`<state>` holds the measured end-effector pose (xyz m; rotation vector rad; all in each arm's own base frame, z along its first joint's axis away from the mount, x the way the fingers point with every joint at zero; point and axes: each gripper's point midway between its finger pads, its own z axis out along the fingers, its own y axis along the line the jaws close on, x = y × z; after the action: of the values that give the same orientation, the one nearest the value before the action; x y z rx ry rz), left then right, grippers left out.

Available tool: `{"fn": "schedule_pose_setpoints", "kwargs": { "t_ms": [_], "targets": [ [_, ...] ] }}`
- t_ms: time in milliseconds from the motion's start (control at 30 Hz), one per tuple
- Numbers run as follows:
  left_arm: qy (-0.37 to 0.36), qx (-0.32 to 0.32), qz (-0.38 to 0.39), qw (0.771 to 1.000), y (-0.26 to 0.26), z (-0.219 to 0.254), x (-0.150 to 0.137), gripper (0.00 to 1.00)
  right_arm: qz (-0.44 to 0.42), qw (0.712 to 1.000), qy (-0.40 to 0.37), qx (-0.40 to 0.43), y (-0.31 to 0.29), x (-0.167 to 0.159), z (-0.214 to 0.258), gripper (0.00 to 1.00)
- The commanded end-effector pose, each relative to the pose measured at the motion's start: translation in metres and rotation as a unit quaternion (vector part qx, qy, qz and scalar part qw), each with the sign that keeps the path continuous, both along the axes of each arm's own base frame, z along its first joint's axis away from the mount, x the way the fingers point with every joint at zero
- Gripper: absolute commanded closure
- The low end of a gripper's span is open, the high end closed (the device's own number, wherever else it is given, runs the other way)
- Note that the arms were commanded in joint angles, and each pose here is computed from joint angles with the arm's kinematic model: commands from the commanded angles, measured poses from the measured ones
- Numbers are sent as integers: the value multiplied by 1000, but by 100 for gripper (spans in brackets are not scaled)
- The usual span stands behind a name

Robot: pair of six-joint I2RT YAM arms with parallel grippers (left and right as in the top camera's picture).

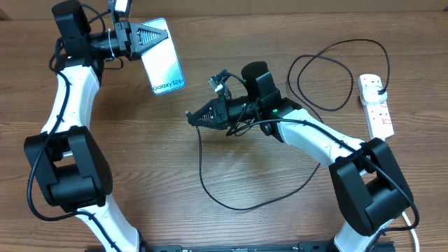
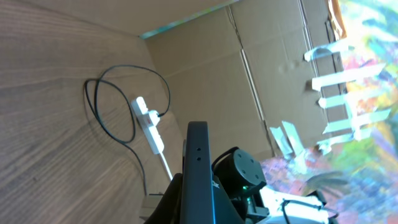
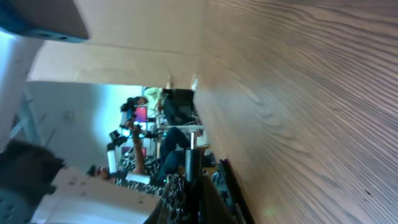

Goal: Plug charger to phone and switch on socket
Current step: 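Carry the connector toward the phone's bottom port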

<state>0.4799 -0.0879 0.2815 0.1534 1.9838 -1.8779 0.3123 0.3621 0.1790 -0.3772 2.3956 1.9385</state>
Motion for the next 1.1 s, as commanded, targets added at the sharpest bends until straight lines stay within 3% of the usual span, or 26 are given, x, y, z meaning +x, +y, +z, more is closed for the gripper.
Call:
{"fn": "schedule_pose_setpoints", "kwargs": {
  "t_ms": [0,233,600,1067],
  "targets": [
    [26,-5,8,1000,2,22,-2,96,20,999,-10,29,4,-1,19,96],
    [55,-7,23,998,3,21,3,96,14,996,-56,70,8,8,45,96],
    [129,-12,89,988,10,13,23,96,-47,994,-56,83,11,30,59,96],
    [119,-13,92,989,5,19,26,96,-88,988,-28,124,11,43,87,96]
  ]
}}
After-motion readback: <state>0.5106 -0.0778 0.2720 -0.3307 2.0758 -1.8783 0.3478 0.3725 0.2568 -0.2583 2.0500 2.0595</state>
